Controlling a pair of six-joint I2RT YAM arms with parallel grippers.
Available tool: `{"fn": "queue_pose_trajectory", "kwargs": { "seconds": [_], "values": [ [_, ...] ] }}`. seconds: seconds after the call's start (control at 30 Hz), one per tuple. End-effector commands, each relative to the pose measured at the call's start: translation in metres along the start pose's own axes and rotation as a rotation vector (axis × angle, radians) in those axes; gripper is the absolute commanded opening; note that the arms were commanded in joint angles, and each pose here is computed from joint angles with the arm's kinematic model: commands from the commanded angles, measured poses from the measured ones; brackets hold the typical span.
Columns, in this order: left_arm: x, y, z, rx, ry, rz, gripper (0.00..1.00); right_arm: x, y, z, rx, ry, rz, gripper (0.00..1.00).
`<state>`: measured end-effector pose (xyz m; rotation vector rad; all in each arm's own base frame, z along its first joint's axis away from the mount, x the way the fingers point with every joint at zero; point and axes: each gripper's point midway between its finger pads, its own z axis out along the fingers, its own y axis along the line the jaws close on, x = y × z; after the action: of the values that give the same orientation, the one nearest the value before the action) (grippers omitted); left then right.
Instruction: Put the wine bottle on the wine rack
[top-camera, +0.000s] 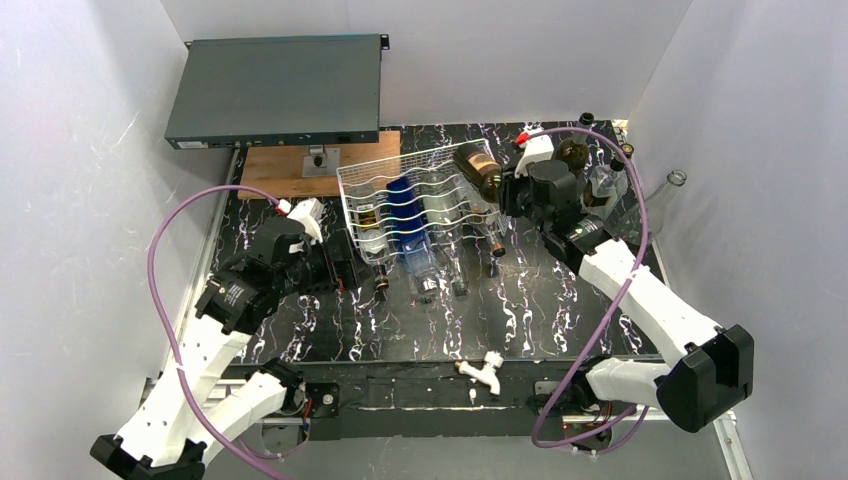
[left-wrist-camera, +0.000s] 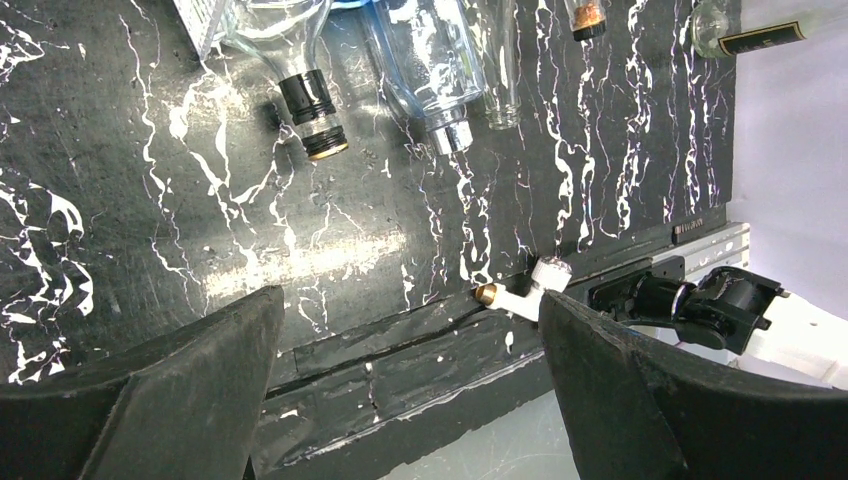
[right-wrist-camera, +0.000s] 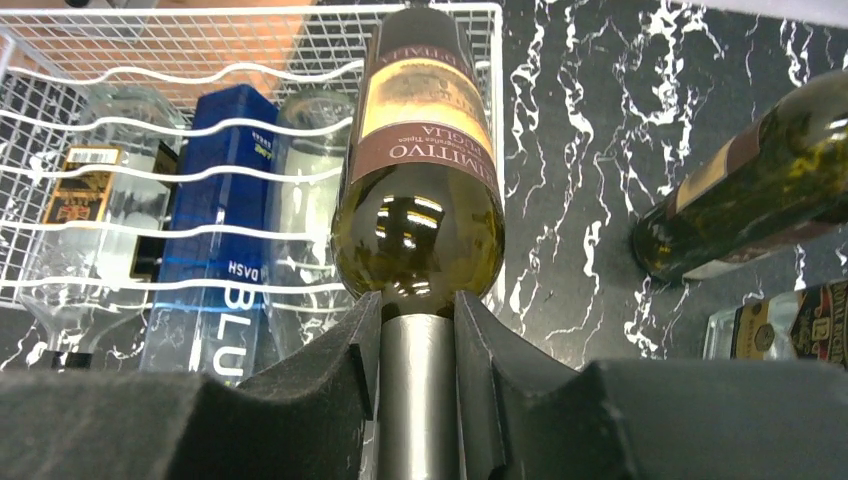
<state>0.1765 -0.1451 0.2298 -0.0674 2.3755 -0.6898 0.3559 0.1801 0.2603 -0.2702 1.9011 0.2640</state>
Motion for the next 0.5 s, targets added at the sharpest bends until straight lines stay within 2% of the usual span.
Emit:
{"fn": "queue_pose_trajectory", "kwargs": {
  "seconds": [0.0, 0.47],
  "values": [
    [-0.002, -0.007, 0.000, 0.034, -0.004, 0.014, 0.98, 0.003, 0.003, 0.002, -0.005, -0.026, 0.056, 0.01],
    [-0.001, -0.008, 0.001, 0.039, 0.005, 0.018, 0.98, 0.054, 0.006, 0.012, -0.005, 0.077, 0.084, 0.01]
  ]
}}
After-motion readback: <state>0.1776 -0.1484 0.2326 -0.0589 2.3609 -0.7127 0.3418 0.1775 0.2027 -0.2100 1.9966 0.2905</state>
